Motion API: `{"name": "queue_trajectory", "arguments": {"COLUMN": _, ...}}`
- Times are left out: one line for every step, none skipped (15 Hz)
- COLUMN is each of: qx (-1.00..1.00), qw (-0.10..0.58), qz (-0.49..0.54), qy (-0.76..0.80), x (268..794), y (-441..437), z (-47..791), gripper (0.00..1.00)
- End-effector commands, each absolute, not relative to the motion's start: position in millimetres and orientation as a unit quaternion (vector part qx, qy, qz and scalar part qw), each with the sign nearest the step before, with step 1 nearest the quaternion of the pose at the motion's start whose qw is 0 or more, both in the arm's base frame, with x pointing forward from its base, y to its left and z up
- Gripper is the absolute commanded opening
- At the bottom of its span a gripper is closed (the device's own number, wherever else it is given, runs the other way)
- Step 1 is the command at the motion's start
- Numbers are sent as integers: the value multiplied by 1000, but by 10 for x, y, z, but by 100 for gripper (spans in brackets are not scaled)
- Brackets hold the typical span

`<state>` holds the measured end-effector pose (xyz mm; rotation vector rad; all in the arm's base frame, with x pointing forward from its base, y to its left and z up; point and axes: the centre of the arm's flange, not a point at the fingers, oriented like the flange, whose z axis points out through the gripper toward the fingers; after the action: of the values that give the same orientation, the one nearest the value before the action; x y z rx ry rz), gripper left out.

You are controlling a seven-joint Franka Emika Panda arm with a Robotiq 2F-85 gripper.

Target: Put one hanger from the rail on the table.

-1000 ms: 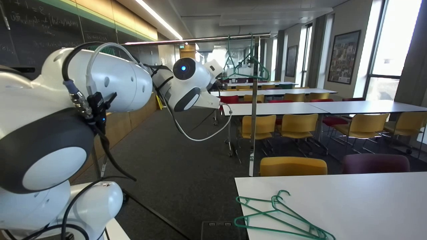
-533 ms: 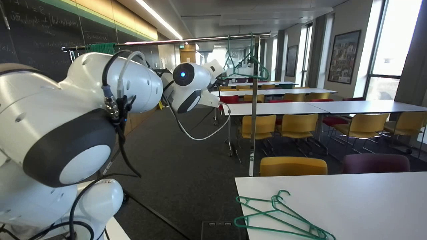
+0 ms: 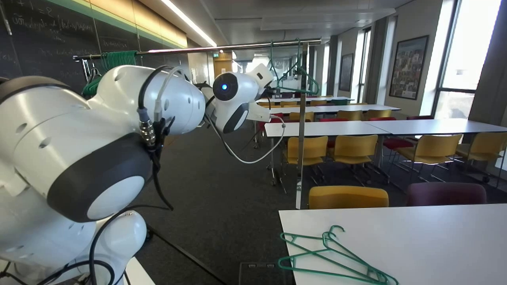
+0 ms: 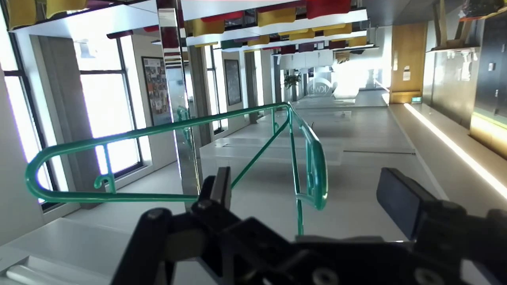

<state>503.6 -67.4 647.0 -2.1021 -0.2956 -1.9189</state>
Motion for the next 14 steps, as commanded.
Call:
{"name": "queue_trajectory", "arguments": {"qx": -715, "qw": 131, "qz": -680, "qy": -95, "x": 5162, "y": -710, "z": 6596, "gripper": 72}}
{"name": "queue_trajectory", "arguments": {"qx": -715, "qw": 130, "qz": -681, "qy": -95, "x": 5158, "y": -721, "z": 6588, "gripper": 66}}
{"name": "queue_trajectory", "arguments": {"qx": -715, "qw": 129, "qz": -680, "qy": -94, "x": 5160, "y": -729, "z": 6585, "gripper": 58}}
{"name": "queue_trajectory", "arguments": {"qx": -716, "qw": 128, "qz": -680, "qy": -93, "x": 5160, "y": -739, "z": 6581, "gripper": 51}}
{"name": "queue_trajectory", "arguments": {"qx": -717, "qw": 128, "qz": -679, "qy": -92, "x": 5161, "y": -746, "z": 6579, "gripper": 44}}
{"name": "queue_trajectory", "arguments": {"qx": -717, "qw": 128, "qz": -679, "qy": -92, "x": 5161, "y": -752, "z": 6576, "gripper": 36}}
{"name": "queue_trajectory", "arguments": {"qx": -717, "qw": 127, "qz": -679, "qy": -91, "x": 5157, "y": -757, "z": 6569, "gripper": 28}}
{"name": "queue_trajectory", "arguments": {"qx": -718, "qw": 127, "qz": -678, "qy": -92, "x": 5155, "y": -759, "z": 6561, "gripper": 21}}
{"name": "queue_trajectory", "arguments": {"qx": -718, "qw": 127, "qz": -678, "qy": -92, "x": 5154, "y": -762, "z": 6559, "gripper": 13}}
{"name": "queue_trajectory", "arguments": {"qx": -718, "qw": 127, "qz": -678, "qy": -92, "x": 5151, "y": -758, "z": 6561, "gripper": 6}}
{"name": "queue_trajectory", "arguments": {"qx": -718, "qw": 127, "qz": -678, "qy": -94, "x": 5150, "y": -759, "z": 6564, "gripper": 0}}
{"name": "queue_trajectory", "arguments": {"qx": -718, "qw": 126, "qz": -678, "qy": -95, "x": 5147, "y": -758, "z": 6566, "gripper": 0}}
{"name": "queue_trajectory", "arguments": {"qx": -718, "qw": 126, "qz": -678, "qy": -96, "x": 5143, "y": -759, "z": 6564, "gripper": 0}}
{"name": "queue_trajectory", "arguments": {"qx": -718, "qw": 126, "qz": -678, "qy": -97, "x": 5140, "y": -759, "z": 6563, "gripper": 2}}
